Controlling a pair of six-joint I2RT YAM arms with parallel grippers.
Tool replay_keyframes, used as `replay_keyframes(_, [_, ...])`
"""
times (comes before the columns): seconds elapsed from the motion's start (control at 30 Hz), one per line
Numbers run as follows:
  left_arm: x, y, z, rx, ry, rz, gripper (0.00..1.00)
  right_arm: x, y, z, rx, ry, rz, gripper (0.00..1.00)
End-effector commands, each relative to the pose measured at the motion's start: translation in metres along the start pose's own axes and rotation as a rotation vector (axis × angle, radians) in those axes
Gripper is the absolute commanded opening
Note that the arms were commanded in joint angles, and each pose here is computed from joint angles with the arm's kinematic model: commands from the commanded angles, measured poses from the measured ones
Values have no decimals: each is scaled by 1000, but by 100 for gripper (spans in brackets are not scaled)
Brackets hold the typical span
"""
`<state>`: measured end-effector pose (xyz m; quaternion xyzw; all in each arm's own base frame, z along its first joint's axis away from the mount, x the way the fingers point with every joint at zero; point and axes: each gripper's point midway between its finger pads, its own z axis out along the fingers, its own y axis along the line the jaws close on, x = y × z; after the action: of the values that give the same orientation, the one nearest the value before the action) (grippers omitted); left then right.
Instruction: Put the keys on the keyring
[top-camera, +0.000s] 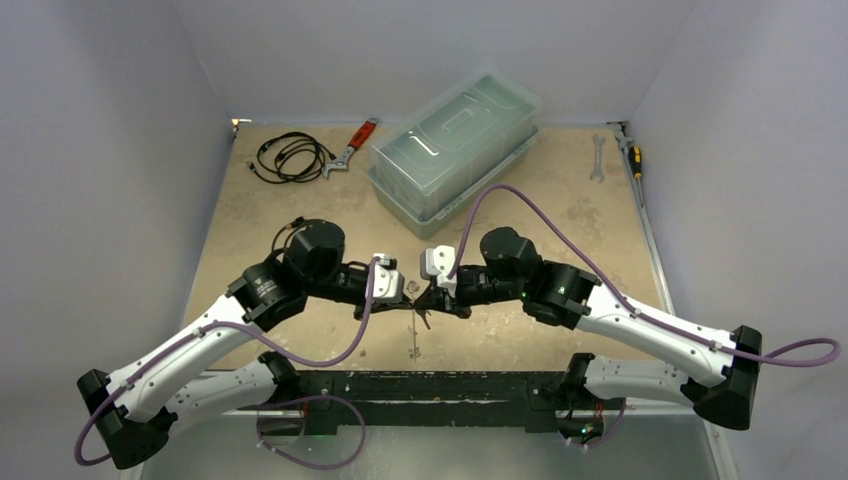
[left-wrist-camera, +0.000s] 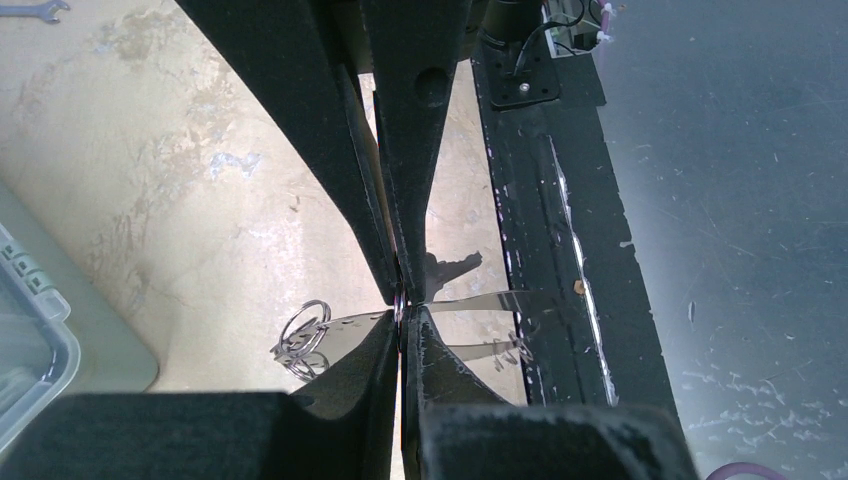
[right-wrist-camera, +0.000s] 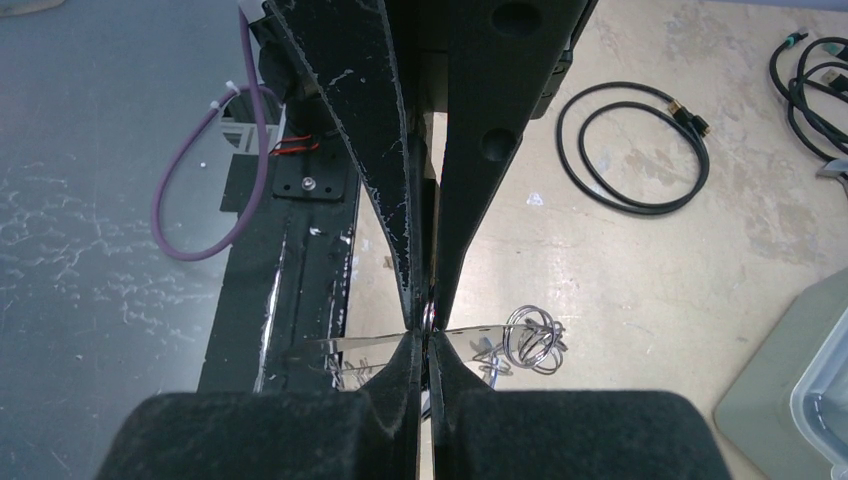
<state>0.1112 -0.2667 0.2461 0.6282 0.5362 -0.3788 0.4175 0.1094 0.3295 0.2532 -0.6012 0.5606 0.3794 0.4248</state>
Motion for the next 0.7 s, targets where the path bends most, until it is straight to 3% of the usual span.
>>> replay_keyframes(0.0, [-8,11,5,-40,-46,45,0,-43,1,-11,15,-152,-69,0])
replay_keyframes(0.07, [-13,13,4,-64,-82,58,0,-45,-3,-14,53,-170,-66,5])
replay_keyframes(0.2, [-26,15,0,-111,-163,90,0,-59,-16,-32,172,-250,-74,39])
replay_keyframes(0.3, [-27,16,-3,-142,-194,95,0,-75,-19,-53,254,-376,-74,54])
replay_keyframes(0.53, [-41,14,-8,-176,-321,118,0,-91,-13,-91,338,-607,-60,59])
replay_keyframes(0.67, [-48,13,-12,-190,-380,125,0,-83,-11,-91,335,-623,-40,57])
